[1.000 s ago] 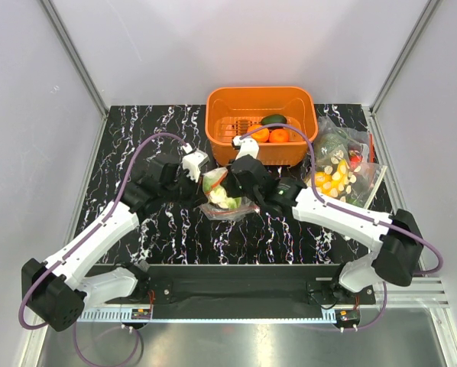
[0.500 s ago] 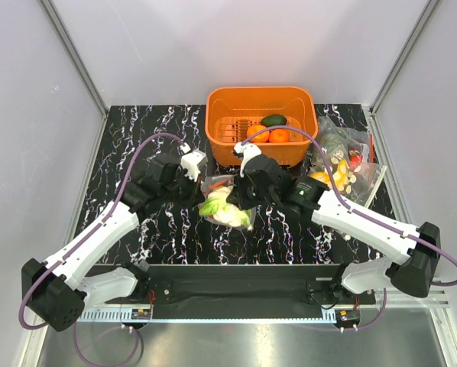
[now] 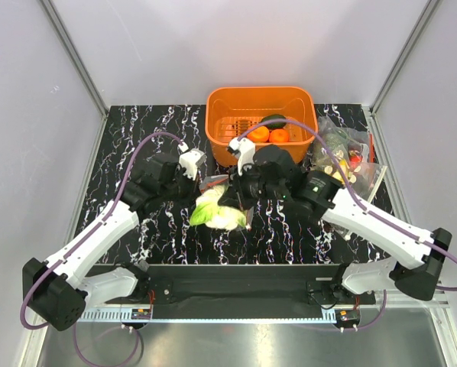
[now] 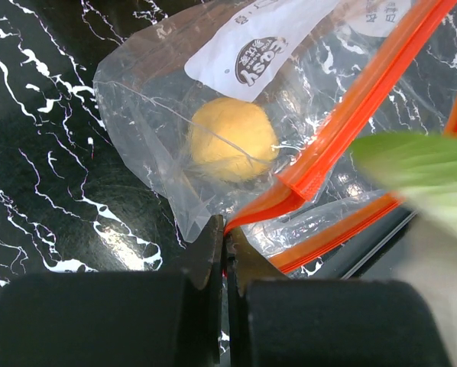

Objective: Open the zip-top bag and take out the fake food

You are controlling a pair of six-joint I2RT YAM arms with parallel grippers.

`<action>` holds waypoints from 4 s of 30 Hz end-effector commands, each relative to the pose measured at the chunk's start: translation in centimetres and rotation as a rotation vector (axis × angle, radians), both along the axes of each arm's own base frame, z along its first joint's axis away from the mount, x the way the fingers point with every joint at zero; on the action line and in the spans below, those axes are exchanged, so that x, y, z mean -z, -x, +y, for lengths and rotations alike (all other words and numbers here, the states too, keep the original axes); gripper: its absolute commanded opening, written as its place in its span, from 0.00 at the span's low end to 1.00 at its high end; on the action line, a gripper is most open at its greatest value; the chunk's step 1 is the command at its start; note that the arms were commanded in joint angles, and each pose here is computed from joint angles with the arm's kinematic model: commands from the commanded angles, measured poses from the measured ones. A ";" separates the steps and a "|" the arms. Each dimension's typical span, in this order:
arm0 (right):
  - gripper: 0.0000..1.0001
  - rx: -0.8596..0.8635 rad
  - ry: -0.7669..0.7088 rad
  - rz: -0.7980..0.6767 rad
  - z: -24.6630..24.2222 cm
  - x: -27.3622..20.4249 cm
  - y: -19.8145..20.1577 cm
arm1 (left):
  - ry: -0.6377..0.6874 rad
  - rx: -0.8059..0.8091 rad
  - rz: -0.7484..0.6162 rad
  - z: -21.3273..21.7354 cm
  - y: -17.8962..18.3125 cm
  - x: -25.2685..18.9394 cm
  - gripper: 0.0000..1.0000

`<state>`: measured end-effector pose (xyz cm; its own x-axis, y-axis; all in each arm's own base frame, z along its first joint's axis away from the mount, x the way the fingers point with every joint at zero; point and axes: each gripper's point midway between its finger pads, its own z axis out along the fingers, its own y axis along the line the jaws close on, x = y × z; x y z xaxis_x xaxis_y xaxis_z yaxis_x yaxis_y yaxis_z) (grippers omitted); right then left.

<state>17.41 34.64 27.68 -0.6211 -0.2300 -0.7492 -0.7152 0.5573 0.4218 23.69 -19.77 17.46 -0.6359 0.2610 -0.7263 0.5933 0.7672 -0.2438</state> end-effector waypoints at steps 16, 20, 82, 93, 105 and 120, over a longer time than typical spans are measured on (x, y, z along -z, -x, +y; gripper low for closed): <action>0.00 0.443 -0.031 -0.446 -12.6 -12.6 -16.9 | 0.037 0.008 -0.046 -0.6 -0.7 -1.7 0.00; 0.00 0.542 -0.013 -0.429 -16.0 -11.7 -22.6 | 0.044 0.015 -0.046 -0.7 -0.6 -1.9 0.00; 0.47 0.167 0.003 -0.245 -1.0 -3.4 -9.7 | 0.036 0.020 -0.031 -0.9 -0.7 -1.4 0.00; 0.38 0.084 0.031 -0.095 2.5 3.2 -5.6 | 0.033 0.022 -0.024 -0.9 -0.7 -1.2 0.00; 0.41 0.158 0.227 -0.094 2.3 10.8 -8.4 | 0.031 0.024 -0.021 -0.9 -0.7 -1.1 0.00; 0.55 0.264 0.331 -0.191 2.2 17.2 -12.3 | 0.012 0.019 0.008 -0.9 -0.9 -0.1 0.00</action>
